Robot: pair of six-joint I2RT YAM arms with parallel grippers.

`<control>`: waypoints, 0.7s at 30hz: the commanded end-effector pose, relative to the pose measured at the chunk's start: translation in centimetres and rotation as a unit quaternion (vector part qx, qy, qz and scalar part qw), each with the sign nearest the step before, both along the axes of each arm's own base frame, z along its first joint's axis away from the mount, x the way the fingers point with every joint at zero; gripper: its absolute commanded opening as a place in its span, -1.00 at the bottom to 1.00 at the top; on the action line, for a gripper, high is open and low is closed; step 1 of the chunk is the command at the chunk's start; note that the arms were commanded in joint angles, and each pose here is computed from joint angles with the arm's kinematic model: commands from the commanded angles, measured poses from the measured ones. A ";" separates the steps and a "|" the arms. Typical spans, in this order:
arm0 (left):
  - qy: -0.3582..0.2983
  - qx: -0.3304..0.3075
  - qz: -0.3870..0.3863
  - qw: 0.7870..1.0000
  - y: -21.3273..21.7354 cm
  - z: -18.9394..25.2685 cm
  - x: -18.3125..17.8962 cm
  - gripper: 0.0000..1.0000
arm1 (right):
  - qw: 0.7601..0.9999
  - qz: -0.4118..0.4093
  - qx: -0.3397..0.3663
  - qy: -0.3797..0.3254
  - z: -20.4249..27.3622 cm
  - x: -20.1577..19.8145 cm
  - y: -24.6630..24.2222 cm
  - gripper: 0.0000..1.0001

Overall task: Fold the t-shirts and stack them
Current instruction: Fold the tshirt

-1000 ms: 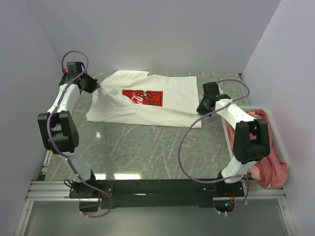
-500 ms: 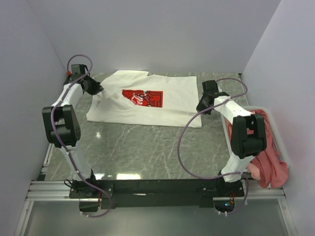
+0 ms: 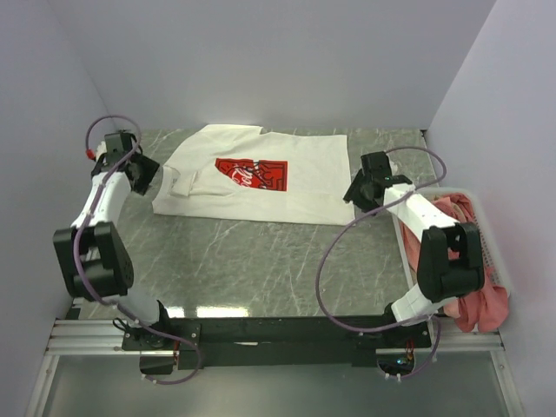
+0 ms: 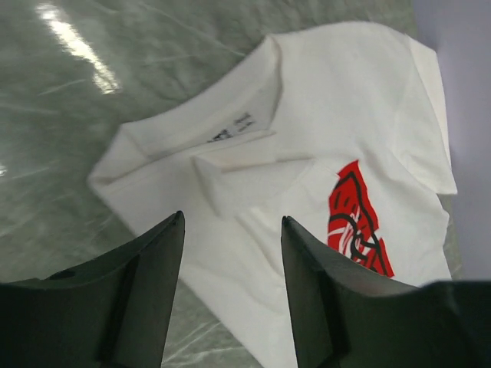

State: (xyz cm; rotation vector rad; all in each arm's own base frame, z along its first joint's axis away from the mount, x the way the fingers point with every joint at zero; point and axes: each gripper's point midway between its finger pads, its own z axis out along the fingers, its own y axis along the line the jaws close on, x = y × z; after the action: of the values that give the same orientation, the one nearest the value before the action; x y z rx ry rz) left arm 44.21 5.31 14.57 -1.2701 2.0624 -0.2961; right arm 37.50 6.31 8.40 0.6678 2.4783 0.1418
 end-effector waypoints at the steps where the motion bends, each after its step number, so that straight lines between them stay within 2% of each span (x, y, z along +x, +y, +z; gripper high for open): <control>1: 0.014 0.038 0.071 0.997 2.1 0.6 -4.4 0.17 | 0.999 0.013 0.019 -0.025 0.9 -1.5 1.9 0.25; 4: 0.034 0.051 0.091 0.994 2.5 -0.6 -7.1 0.16 | 0.999 0.020 0.042 -0.023 -0.3 -3.3 2.8 0.23; 6: 0.024 0.049 0.086 0.995 2.2 -0.8 -7.7 0.10 | 0.998 0.024 0.055 -0.019 -1.3 -4.3 3.4 0.22; 10: 0.053 0.032 0.074 0.995 1.3 -4.4 -9.0 -0.03 | 0.997 0.030 0.066 -0.005 -2.9 -5.1 4.0 0.20; 15: 0.044 0.004 0.050 0.998 0.2 -6.1 -7.6 -0.08 | 0.998 0.026 0.057 -0.004 -3.6 -4.9 3.7 0.20; 21: 0.042 -0.004 0.038 0.998 -0.1 -7.3 -6.5 -0.03 | 0.998 0.012 0.054 -0.005 -4.1 -4.8 3.3 0.21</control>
State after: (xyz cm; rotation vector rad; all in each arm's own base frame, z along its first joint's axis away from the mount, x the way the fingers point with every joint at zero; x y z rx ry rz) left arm 35.64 5.48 6.44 -1.4333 2.1256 -0.1463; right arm 31.85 9.71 4.26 0.6558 2.5286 0.2875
